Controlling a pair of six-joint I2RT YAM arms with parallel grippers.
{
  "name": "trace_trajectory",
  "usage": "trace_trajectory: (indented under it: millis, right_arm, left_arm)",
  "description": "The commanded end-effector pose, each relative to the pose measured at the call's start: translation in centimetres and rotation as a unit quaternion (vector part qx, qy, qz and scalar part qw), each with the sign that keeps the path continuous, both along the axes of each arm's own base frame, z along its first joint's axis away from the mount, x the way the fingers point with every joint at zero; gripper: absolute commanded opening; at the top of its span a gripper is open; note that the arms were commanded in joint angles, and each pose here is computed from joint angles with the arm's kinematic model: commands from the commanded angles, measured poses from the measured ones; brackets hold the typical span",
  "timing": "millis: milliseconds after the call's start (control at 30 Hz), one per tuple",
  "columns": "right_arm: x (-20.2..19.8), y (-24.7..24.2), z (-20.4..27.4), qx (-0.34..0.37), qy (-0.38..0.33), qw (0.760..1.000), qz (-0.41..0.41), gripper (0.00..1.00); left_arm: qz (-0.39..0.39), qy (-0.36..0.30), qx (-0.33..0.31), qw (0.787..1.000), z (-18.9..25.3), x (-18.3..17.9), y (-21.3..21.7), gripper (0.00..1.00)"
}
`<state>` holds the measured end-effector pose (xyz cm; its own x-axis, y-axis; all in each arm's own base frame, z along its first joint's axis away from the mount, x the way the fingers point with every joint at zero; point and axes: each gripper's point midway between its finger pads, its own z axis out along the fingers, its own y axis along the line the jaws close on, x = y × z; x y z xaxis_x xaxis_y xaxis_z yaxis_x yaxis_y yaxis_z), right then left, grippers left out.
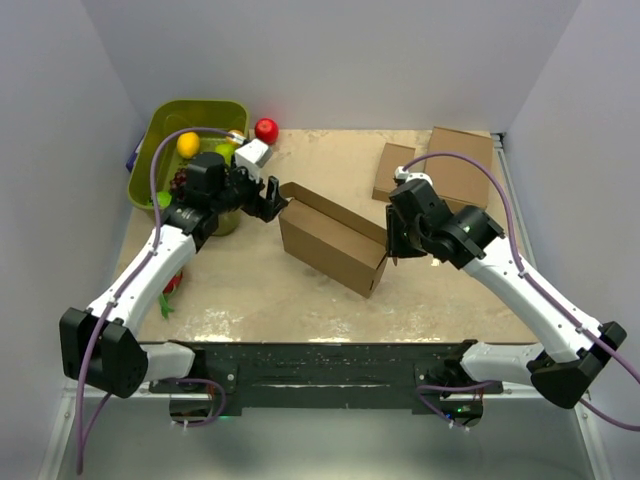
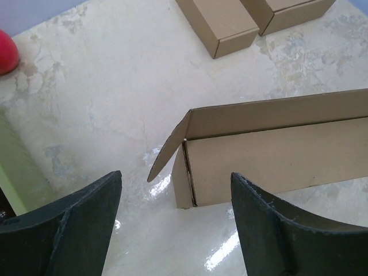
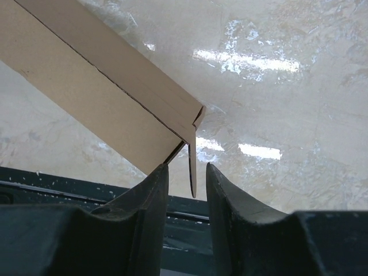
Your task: Fold the paper box
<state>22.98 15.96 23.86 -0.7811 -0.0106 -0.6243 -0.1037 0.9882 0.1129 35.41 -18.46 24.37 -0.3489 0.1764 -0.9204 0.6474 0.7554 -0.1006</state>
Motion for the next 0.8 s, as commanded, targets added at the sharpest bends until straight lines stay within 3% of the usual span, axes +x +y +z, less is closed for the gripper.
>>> trace_trajectory:
  millis: [0, 200, 333, 567, 667, 700, 767]
  right_arm:
    - [-0.7, 0.1, -0.2, 0.015, 0.011, 1.0, -0.006, 0.35]
    - [-1.1, -0.2, -1.0, 0.012, 0.019, 1.0, -0.015, 0.33]
    - [-1.0, 0.0, -1.3, 0.013, 0.023, 1.0, -0.013, 0.21]
    - [-1.0, 0.0, -1.5, 0.007, 0.027, 1.0, -0.012, 0.11]
    - [-0.4, 0.3, -1.5, 0.006, 0.021, 1.0, -0.011, 0.04]
    - [-0.2, 0.4, -1.4, 0.006, 0.018, 1.0, -0.012, 0.03]
    - [0.4, 0.5, -1.2, 0.002, 0.011, 1.0, -0.015, 0.01]
  left_arm:
    - [-0.008, -0.021, 0.0, 1.0, 1.2, 0.6, -0.3, 0.76]
    - [-0.015, -0.017, -0.006, 1.0, 0.8, 0.7, -0.7, 0.68]
    - [-0.017, -0.013, -0.004, 1.0, 0.3, 0.7, -0.8, 0.64]
    - [-0.034, 0.007, -0.013, 0.999, -0.9, 0.7, -1.6, 0.54]
    - [-0.039, 0.011, -0.014, 0.999, -1.2, 0.4, -1.8, 0.42]
    - [-0.04, 0.011, -0.014, 0.999, -1.3, 0.3, -1.9, 0.32]
    - [-0.04, 0.009, -0.016, 0.999, -1.2, 0.2, -1.9, 0.22]
